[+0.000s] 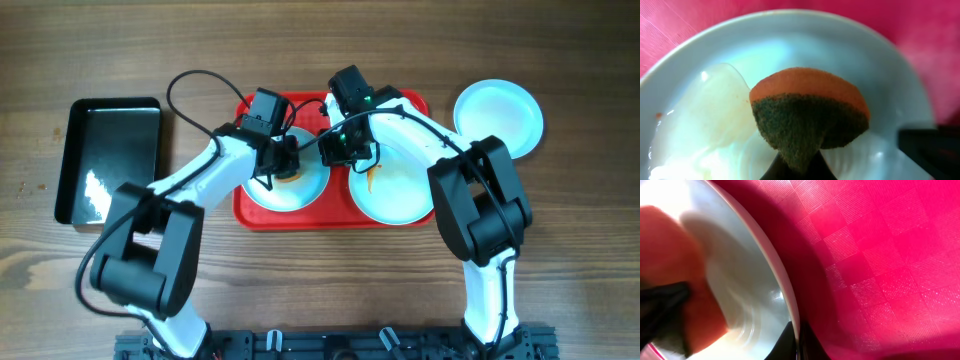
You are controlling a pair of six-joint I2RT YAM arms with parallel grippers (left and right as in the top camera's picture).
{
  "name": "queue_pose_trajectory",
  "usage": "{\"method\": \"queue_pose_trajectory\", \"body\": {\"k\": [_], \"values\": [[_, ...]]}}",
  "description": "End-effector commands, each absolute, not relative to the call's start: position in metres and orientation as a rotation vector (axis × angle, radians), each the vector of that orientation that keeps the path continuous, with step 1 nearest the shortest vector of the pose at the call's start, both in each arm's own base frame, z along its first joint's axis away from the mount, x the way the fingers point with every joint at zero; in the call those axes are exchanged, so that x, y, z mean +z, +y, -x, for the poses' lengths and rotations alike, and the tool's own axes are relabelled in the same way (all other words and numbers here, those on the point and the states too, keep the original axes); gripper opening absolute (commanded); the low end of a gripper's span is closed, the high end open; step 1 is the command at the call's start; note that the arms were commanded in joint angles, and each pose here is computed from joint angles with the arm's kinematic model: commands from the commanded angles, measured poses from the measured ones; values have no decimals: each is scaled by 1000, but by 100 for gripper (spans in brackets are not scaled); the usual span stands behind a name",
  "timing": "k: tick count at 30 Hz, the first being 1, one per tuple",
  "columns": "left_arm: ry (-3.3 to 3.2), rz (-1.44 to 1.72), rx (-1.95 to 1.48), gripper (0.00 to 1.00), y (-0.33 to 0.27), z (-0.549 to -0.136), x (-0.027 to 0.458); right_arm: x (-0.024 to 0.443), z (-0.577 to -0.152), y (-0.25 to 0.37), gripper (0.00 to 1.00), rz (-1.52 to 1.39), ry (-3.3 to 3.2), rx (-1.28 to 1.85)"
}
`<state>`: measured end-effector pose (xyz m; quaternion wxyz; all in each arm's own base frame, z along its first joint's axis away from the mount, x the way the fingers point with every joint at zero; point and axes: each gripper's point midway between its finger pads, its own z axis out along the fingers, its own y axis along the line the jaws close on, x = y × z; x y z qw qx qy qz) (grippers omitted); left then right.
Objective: Clean dirty plates on tray and stack at the side
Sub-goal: 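Scrub the plate with the left-held sponge while the right gripper holds its rim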
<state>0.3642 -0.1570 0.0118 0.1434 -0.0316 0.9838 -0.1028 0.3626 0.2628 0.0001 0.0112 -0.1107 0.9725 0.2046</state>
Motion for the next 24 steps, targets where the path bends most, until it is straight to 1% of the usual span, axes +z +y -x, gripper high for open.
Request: {"method": "queue_pose_trajectory", "body": {"k": [1, 2, 4, 10, 18, 21, 24], "values": [[2877, 143, -115, 4, -135, -363, -18, -23, -355, 244, 4, 324, 3094, 508], [2862, 147, -20, 4, -122, -366, -21, -23, -355, 244, 5, 324, 3095, 507], [2837, 45, 139, 4, -101, -371, -22, -23, -355, 244, 4, 325, 3096, 507], [2724, -135, 497, 4, -60, -387, -8, -23, -355, 243, 4, 323, 3097, 506], [2460, -8, 847, 4, -20, -415, 31, -23, -355, 243, 4, 323, 3098, 506], [2361, 44, 971, 4, -6, -419, 48, -23, -355, 243, 4, 324, 3098, 506], [2325, 84, 986, 4, -3, -420, 57, -23, -355, 244, 4, 322, 3095, 507]]}}
